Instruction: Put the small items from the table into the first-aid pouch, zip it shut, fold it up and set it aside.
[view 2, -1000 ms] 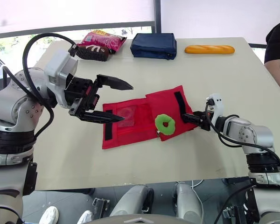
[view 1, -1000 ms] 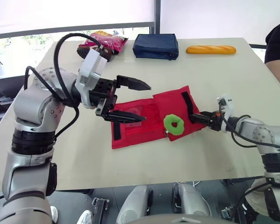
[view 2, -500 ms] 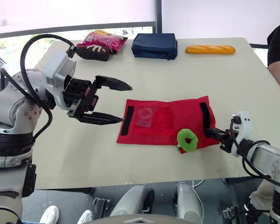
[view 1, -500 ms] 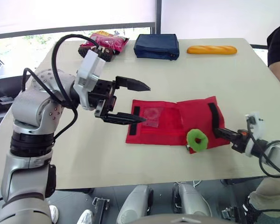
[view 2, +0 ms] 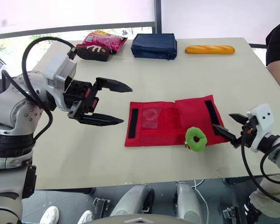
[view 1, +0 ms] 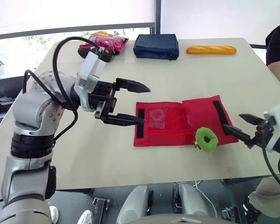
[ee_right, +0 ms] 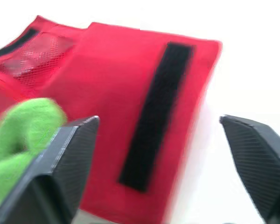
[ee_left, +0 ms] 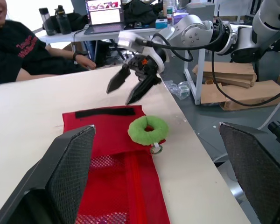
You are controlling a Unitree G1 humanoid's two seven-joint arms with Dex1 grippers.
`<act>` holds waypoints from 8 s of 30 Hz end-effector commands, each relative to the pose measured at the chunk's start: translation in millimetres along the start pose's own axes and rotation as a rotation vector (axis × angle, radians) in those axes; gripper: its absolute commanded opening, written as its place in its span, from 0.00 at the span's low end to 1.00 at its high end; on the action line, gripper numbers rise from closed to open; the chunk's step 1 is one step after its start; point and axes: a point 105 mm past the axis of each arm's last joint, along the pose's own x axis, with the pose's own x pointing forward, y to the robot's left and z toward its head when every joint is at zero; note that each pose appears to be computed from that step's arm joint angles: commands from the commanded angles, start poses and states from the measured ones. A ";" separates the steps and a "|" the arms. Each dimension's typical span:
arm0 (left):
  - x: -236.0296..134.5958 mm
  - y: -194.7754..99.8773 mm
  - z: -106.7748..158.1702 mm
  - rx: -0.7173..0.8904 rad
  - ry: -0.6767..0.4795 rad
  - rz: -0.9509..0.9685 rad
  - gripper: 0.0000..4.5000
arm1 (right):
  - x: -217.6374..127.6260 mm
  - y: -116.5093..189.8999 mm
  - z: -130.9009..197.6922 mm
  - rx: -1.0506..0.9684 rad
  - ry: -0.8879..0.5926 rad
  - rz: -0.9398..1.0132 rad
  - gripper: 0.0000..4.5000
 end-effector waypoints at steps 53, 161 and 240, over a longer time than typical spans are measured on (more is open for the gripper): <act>44.0 -33.0 -196.5 -0.809 0.448 0.823 0.95 | -4.8 86.9 94.1 -0.350 -0.165 0.452 0.99; 131.4 31.6 -74.0 -0.579 -0.101 0.129 0.00 | -18.4 70.2 47.3 -0.238 -0.100 0.295 0.01; -8.6 2.4 -49.9 -0.161 0.004 0.194 1.00 | 75.4 65.2 16.7 0.075 -0.169 0.307 0.28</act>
